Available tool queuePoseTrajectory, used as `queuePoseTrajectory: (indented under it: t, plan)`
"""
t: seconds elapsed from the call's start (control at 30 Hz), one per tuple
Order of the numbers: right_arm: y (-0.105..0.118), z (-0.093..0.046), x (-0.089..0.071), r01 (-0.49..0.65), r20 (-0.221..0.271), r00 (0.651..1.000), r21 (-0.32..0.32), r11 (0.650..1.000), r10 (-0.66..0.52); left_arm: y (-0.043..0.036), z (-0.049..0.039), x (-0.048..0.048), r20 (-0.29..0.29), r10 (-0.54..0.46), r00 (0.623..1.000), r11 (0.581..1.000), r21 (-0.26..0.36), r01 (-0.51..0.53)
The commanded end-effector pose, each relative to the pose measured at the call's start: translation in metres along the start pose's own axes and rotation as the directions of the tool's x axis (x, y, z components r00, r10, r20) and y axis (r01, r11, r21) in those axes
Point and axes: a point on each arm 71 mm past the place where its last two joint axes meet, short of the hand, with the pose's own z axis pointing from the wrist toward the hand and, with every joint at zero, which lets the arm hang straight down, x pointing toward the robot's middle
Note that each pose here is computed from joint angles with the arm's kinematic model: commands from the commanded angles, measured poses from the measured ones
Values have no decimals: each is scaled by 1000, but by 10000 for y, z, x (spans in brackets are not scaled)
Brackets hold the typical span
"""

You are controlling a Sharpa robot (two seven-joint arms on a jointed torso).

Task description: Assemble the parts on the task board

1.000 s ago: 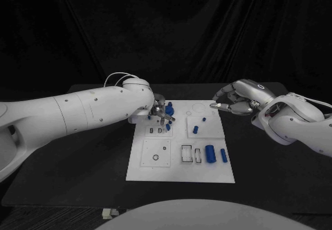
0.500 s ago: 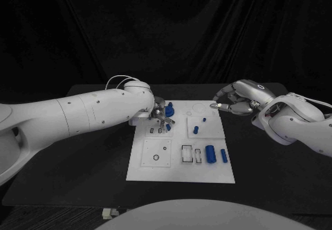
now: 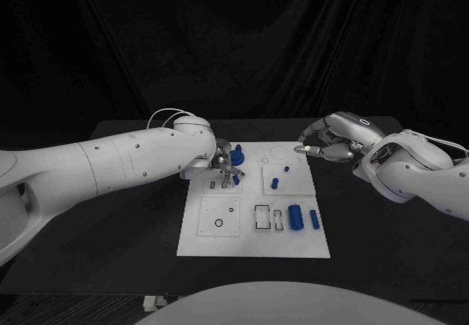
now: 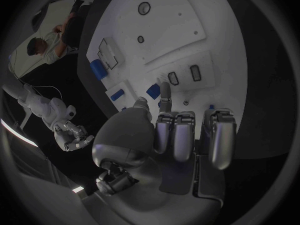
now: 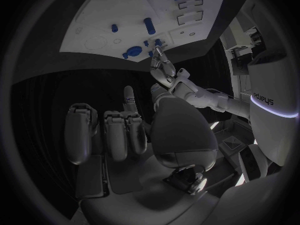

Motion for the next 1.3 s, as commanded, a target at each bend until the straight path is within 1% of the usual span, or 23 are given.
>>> queuePoseTrajectory:
  t: [0.03, 0.43, 0.9, 1.0, 1.07, 1.3]
  plan:
    - [-11, -3, 12, 0, -7, 1000, 13, 1000, 0, -29, 10, 15, -10, 4, 1000, 1000, 20, -4]
    - [-29, -4, 7, 3, -3, 1000, 17, 1000, -3, -52, 39, 17, -26, 11, 1000, 999, 31, -10]
    - [-20, 9, 15, 2, -6, 1000, 15, 1000, -2, -49, 69, 28, -38, 12, 999, 1000, 28, -11]
    - [-22, 9, 15, 2, -7, 1000, 16, 1000, -2, -52, 76, 40, -49, -16, 999, 999, 31, 17]
    - [-24, 10, 15, 2, -7, 1000, 17, 1000, -2, -53, 83, 53, -68, -41, 997, 999, 28, 43]
    - [-28, 7, 13, 3, -6, 1000, 17, 1000, -3, -27, 92, 62, -87, -64, 994, 998, 15, 65]
